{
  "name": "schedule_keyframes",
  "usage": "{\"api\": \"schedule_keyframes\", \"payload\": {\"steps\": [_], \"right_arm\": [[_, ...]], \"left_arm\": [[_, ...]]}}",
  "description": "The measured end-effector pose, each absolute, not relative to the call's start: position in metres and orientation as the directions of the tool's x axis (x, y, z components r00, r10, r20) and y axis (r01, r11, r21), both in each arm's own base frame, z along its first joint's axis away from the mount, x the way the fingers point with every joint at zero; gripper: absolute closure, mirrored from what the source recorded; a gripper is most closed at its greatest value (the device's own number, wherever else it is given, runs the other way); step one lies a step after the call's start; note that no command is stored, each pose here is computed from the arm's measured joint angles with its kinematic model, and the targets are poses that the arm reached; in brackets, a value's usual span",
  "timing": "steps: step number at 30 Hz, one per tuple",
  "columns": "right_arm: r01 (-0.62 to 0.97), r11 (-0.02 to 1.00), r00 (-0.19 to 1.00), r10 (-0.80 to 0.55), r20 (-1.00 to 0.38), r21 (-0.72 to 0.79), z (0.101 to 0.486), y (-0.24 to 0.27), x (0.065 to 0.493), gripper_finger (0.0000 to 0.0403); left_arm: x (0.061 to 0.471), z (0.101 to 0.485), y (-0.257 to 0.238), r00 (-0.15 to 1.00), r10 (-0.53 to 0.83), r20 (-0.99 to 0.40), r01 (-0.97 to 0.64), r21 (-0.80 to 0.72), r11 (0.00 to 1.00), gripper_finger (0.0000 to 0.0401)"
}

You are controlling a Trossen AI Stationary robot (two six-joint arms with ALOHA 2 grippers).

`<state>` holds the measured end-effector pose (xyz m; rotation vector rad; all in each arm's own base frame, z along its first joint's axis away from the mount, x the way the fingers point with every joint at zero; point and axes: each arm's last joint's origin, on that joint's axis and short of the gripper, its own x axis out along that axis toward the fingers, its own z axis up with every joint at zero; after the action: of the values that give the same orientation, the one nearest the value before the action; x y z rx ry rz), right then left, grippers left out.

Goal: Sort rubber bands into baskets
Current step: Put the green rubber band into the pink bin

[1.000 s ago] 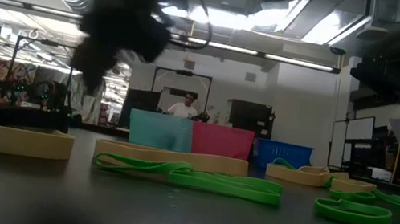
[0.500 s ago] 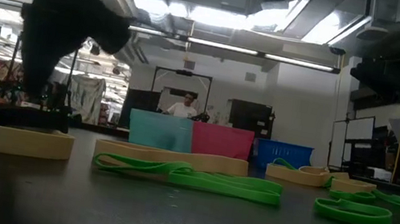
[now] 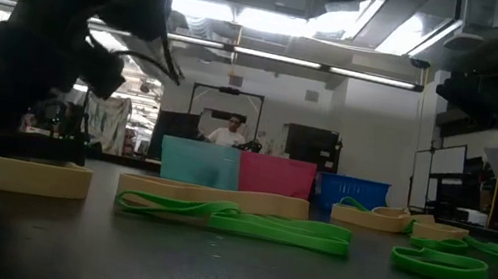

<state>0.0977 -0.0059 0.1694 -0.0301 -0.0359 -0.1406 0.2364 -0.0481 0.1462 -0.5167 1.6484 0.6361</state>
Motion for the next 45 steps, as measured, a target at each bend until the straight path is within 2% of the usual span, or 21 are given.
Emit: {"api": "schedule_keyframes", "payload": {"steps": [5,10,12,19,27,33,39,45], "right_arm": [[0.141,0.990,0.989,-0.140,0.038,-0.028,0.169,-0.006,0.098,0.0281],[0.141,0.990,0.989,-0.140,0.038,-0.027,0.169,-0.006,0.098,0.0281],[0.141,0.990,0.989,-0.140,0.038,-0.028,0.169,-0.006,0.098,0.0281],[0.149,0.989,0.988,-0.147,0.038,-0.027,0.169,-0.006,0.098,0.0281],[0.149,0.989,0.988,-0.148,0.038,-0.027,0.170,-0.006,0.098,0.0281],[0.149,0.988,0.988,-0.148,0.038,-0.027,0.169,-0.006,0.098,0.0281],[0.150,0.988,0.988,-0.149,0.038,-0.027,0.169,-0.006,0.098,0.0281],[0.148,0.989,0.988,-0.147,0.039,-0.027,0.169,-0.006,0.098,0.0281]], "left_arm": [[0.235,0.141,-0.048,-0.152,-0.001,-0.988,-0.653,0.099,0.751,0.0291],[0.235,0.141,-0.048,-0.148,-0.006,-0.989,-0.650,0.093,0.754,0.0374],[0.237,0.142,-0.049,-0.146,-0.006,-0.989,-0.646,0.090,0.758,0.0392],[0.265,0.170,-0.048,-0.013,-0.001,-1.000,-0.573,0.007,0.820,0.0396],[0.303,0.218,-0.024,0.214,0.170,-0.962,-0.508,0.039,0.861,0.0399],[0.333,0.239,0.010,0.458,0.324,-0.828,-0.504,0.058,0.862,0.0399],[0.362,0.253,0.050,0.679,0.408,-0.610,-0.486,0.042,0.873,0.0399],[0.382,0.250,0.087,0.762,0.489,-0.426,-0.504,0.085,0.860,0.0399]]}}
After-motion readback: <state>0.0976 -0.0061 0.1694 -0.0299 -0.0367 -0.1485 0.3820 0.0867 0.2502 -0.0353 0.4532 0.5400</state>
